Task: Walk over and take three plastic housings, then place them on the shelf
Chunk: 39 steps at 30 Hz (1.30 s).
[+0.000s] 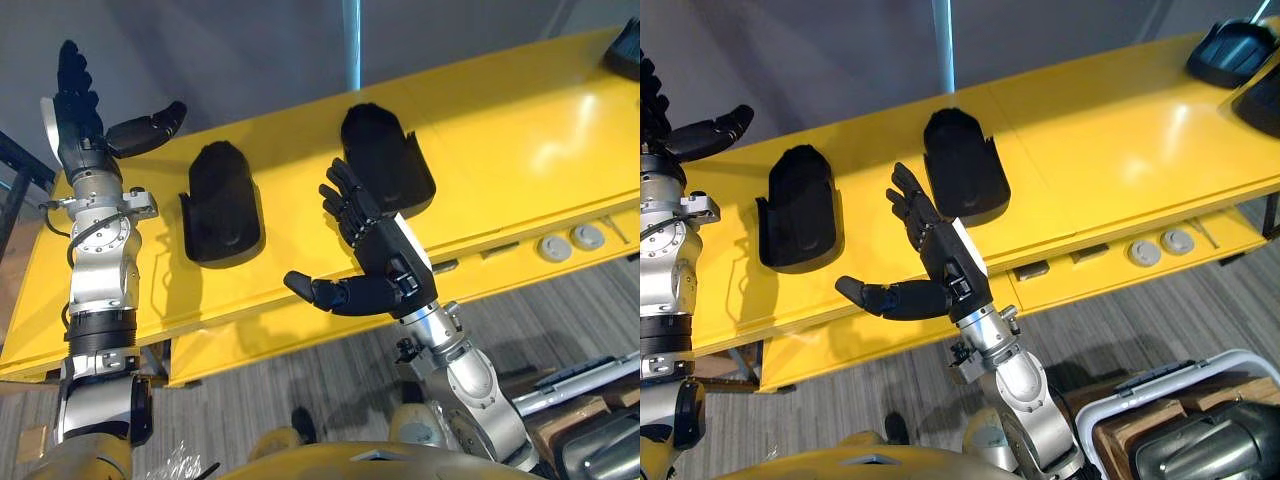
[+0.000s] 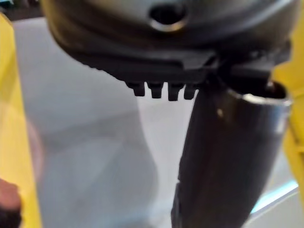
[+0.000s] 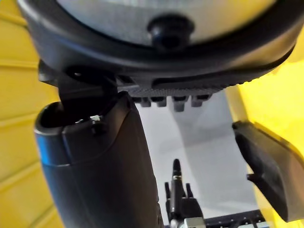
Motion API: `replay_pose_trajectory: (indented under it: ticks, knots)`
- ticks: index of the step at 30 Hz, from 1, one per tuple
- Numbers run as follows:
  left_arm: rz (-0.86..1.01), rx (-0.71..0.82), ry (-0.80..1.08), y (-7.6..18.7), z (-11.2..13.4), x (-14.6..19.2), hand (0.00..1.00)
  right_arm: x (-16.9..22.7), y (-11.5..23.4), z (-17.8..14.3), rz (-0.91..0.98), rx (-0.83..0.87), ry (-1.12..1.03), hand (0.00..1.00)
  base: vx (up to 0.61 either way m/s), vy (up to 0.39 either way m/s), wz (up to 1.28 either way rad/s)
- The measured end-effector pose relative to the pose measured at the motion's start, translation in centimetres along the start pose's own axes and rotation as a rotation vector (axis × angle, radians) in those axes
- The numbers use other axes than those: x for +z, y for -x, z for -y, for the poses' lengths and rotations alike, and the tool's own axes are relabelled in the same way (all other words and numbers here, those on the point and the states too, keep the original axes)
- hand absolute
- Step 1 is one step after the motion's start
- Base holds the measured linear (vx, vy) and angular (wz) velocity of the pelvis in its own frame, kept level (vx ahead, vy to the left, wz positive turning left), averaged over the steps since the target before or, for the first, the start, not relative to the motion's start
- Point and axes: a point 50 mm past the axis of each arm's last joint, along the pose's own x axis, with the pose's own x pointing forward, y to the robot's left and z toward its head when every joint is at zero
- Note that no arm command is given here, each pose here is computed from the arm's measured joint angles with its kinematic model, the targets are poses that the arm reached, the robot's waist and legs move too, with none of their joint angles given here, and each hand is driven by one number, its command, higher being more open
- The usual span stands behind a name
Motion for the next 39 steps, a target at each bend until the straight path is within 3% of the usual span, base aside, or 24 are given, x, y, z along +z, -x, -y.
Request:
replay_pose_trajectory:
  ticks: [6,9,14,19,22,31,39]
  knots:
    - [0.133,-0.046,0.093,0.9,1.1,1.7,1.0,0.0,-0.1,0.2,0.038,-0.053,0.001,1.0,0.0,-0.008,0.06]
    - [0.165,-0.043,0.135,2.6,1.5,1.8,1.0,-0.5,0.3,0.2,0.02,-0.061,0.007,1.0,-0.02,-0.013,0.06]
    - [0.203,-0.045,0.197,8.4,1.9,1.9,1.0,-0.7,0.7,0.1,0.006,-0.057,0.028,1.0,-0.01,-0.02,0.15]
    - [0.035,-0.029,0.22,14.7,1.5,-0.5,1.0,-2.2,0.6,0.3,-0.041,0.012,0.034,1.0,0.0,-0.032,0.31]
    - [-0.07,0.009,0.245,16.6,0.9,-2.0,1.0,-4.2,0.5,0.4,-0.122,0.062,0.065,1.0,-0.03,-0.026,0.38]
    - [-0.136,0.196,0.392,18.6,-2.3,-3.3,1.0,-6.8,0.4,1.3,-0.239,0.032,0.14,1.0,-0.02,-0.013,0.19]
    - [-0.096,0.206,0.436,18.6,-2.5,-3.0,1.0,-7.8,-0.7,1.5,-0.253,0.02,0.145,1.0,0.0,-0.009,0.11]
